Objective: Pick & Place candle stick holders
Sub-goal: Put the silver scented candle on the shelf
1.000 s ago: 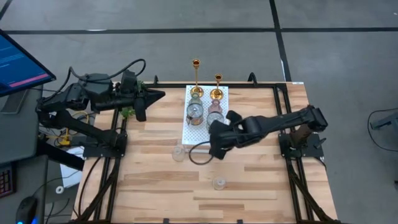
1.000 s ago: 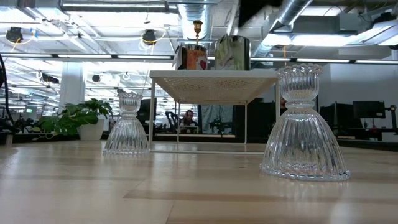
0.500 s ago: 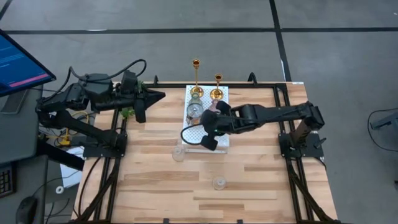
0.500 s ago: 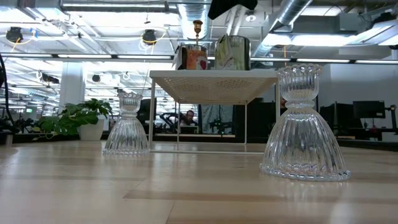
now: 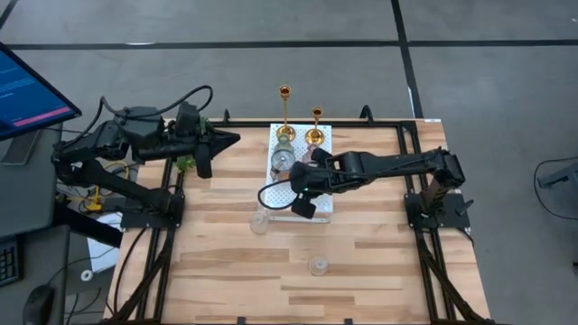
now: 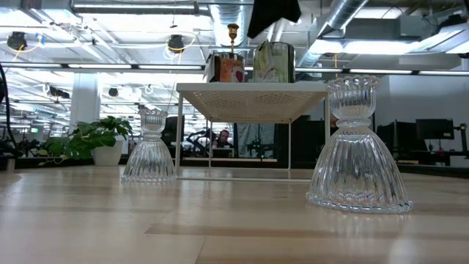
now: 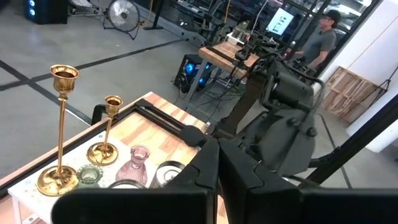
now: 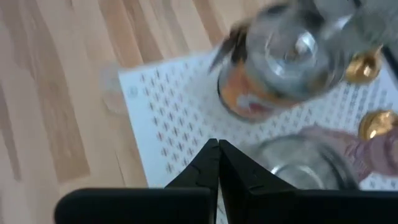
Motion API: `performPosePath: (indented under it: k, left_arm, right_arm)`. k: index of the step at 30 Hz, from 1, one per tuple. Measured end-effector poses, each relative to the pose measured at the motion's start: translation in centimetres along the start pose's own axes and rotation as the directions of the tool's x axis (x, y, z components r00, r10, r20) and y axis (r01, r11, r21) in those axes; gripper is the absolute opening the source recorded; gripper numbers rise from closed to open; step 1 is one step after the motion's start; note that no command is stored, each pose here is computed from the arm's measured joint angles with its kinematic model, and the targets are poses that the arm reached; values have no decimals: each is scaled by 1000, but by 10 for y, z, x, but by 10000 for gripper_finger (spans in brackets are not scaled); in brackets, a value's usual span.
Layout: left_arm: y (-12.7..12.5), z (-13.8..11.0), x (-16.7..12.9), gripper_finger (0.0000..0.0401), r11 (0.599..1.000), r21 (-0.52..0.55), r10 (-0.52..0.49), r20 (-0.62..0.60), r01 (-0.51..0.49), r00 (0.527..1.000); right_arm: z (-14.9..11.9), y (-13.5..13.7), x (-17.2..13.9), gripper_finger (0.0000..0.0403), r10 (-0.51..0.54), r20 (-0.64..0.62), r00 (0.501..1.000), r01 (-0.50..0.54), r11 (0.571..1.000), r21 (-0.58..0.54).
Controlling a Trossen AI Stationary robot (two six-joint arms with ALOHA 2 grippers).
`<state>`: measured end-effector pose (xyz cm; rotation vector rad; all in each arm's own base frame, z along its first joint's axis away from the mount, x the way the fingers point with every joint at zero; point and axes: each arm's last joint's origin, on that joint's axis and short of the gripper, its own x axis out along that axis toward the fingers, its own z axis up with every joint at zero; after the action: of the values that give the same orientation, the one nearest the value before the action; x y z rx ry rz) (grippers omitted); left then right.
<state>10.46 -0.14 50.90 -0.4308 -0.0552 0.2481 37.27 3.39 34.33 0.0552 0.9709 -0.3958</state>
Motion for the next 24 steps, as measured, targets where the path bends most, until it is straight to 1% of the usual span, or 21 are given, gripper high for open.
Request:
performPosePath:
  k: [2, 5, 13, 22, 24]
  left_arm:
    - [0, 0, 0, 9, 1000, 9, 0, 1, 0, 1000]
    - [-1, 0, 2, 6, 1000, 9, -1, 3, 1, 1000]
    - [-2, 0, 4, 9, 1000, 6, -4, 10, 4, 1000]
    - [-2, 1, 3, 5, 1000, 4, -6, 15, 6, 1000]
    - [-2, 1, 3, 5, 1000, 4, -6, 15, 6, 1000]
  right_arm:
    - [-1, -4, 5, 0, -8, -30, 1000, 8, 1000, -1]
    - [0, -7, 9, 0, -17, -36, 999, 18, 1000, 8]
    - [-5, -12, 11, 0, -49, -105, 993, 48, 999, -14]
    - [-5, -11, 10, 0, -48, -98, 994, 47, 999, -17]
    - [-3, -6, 2, 0, -35, -80, 996, 33, 999, -30]
